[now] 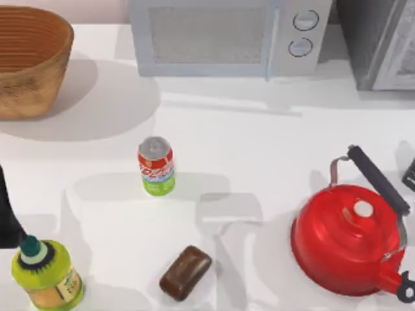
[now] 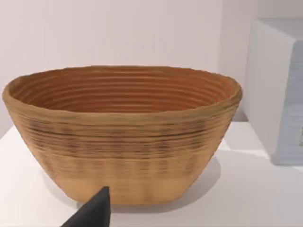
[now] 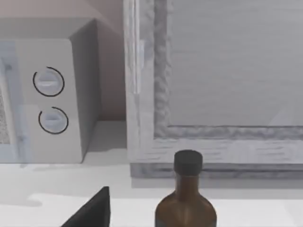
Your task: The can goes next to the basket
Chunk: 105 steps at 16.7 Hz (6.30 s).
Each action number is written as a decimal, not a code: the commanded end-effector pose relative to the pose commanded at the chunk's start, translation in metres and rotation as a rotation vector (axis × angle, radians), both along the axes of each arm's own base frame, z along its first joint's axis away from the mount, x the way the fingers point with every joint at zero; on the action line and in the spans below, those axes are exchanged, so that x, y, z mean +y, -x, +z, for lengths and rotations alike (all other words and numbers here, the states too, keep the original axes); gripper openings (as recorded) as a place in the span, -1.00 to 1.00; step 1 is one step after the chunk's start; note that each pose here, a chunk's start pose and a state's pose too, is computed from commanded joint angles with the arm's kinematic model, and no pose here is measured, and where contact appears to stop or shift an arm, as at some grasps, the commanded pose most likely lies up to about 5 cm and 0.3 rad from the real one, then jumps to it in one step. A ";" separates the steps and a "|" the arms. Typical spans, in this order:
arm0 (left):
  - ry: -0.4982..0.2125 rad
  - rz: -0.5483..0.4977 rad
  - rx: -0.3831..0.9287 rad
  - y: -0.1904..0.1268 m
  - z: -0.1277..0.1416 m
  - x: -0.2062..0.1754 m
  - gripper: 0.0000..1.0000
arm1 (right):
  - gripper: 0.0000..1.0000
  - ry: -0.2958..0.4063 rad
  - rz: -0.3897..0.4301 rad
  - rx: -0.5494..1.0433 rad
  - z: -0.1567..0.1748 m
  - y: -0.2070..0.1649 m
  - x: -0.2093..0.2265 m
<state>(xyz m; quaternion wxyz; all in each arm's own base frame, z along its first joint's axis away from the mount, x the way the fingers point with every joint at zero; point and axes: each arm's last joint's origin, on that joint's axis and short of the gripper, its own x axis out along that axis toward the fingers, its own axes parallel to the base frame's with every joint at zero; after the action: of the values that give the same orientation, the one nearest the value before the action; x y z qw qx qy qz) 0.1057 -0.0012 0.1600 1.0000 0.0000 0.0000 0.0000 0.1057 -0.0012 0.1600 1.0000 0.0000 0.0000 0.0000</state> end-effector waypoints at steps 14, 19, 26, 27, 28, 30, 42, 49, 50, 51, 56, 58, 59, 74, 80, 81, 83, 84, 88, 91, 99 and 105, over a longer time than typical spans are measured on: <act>-0.364 -0.048 0.607 -0.059 0.099 0.014 1.00 | 1.00 0.000 0.000 0.000 0.000 0.000 0.000; -0.534 -0.220 1.007 -0.145 0.119 0.034 1.00 | 1.00 0.000 0.000 0.000 0.000 0.000 0.000; -0.624 -0.534 1.397 -0.246 0.078 0.066 1.00 | 1.00 0.000 0.000 0.000 0.000 0.000 0.000; -0.627 -0.567 1.427 -0.253 0.072 0.069 1.00 | 1.00 0.000 0.000 0.000 0.000 0.000 0.000; -0.628 -0.594 1.451 -0.259 0.067 0.071 1.00 | 1.00 0.000 0.000 0.000 0.000 0.000 0.000; -0.629 -0.626 1.476 -0.265 0.061 0.074 1.00 | 1.00 0.000 0.000 0.000 0.000 0.000 0.000; -0.631 -0.627 1.474 -0.267 0.012 0.074 1.00 | 1.00 0.000 0.000 0.000 0.000 0.000 0.000; -0.629 -0.630 1.480 -0.266 0.000 0.074 0.85 | 1.00 0.000 0.000 0.000 0.000 0.000 0.000; -0.629 -0.630 1.480 -0.266 0.000 0.074 0.70 | 1.00 0.000 0.000 0.000 0.000 0.000 0.000; -0.629 -0.630 1.480 -0.266 0.000 0.074 0.55 | 1.00 0.000 0.000 0.000 0.000 0.000 0.000; -0.629 -0.630 1.480 -0.266 0.000 0.074 -0.21 | 1.00 0.000 0.000 0.000 0.000 0.000 0.000; -0.629 -0.630 1.480 -0.266 0.000 0.074 -0.51 | 1.00 0.000 0.000 0.000 0.000 0.000 0.000; -0.629 -0.630 1.480 -0.266 0.000 0.074 -0.66 | 1.00 0.000 0.000 0.000 0.000 0.000 0.000; -0.637 -0.560 1.451 -0.280 0.005 0.066 -1.00 | 1.00 0.000 0.000 0.000 0.000 0.000 0.000; -0.495 -0.285 1.363 -0.324 0.019 0.006 -1.00 | 1.00 0.000 0.000 0.000 0.000 0.000 0.000; -0.448 -0.249 1.356 -0.328 0.019 -0.012 -1.00 | 1.00 0.000 0.000 0.000 0.000 0.000 0.000; -0.349 -0.192 1.353 -0.331 0.021 -0.054 -1.00 | 1.00 0.000 0.000 0.000 0.000 0.000 0.000; -0.300 -0.170 1.357 -0.329 0.022 -0.077 -1.00 | 1.00 0.000 0.000 0.000 0.000 0.000 0.000; -0.138 -0.109 1.414 -0.302 0.023 -0.170 -1.00 | 1.00 0.000 0.000 0.000 0.000 0.000 0.000; -0.067 -0.071 1.485 -0.269 0.022 -0.224 -1.00 | 1.00 0.000 0.000 0.000 0.000 0.000 0.000; -0.016 -0.016 1.573 -0.233 0.020 -0.261 -1.00 | 1.00 0.000 0.000 0.000 0.000 0.000 0.000; -0.015 -0.016 1.573 -0.233 0.013 -0.261 -1.00 | 1.00 0.000 0.000 0.000 0.000 0.000 0.000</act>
<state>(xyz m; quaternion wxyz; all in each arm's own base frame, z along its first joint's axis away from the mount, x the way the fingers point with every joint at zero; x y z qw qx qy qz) 0.3384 -0.2624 0.1728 0.7063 0.0069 0.7078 -0.0071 0.1057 -0.0012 0.1600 1.0000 0.0000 0.0000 0.0000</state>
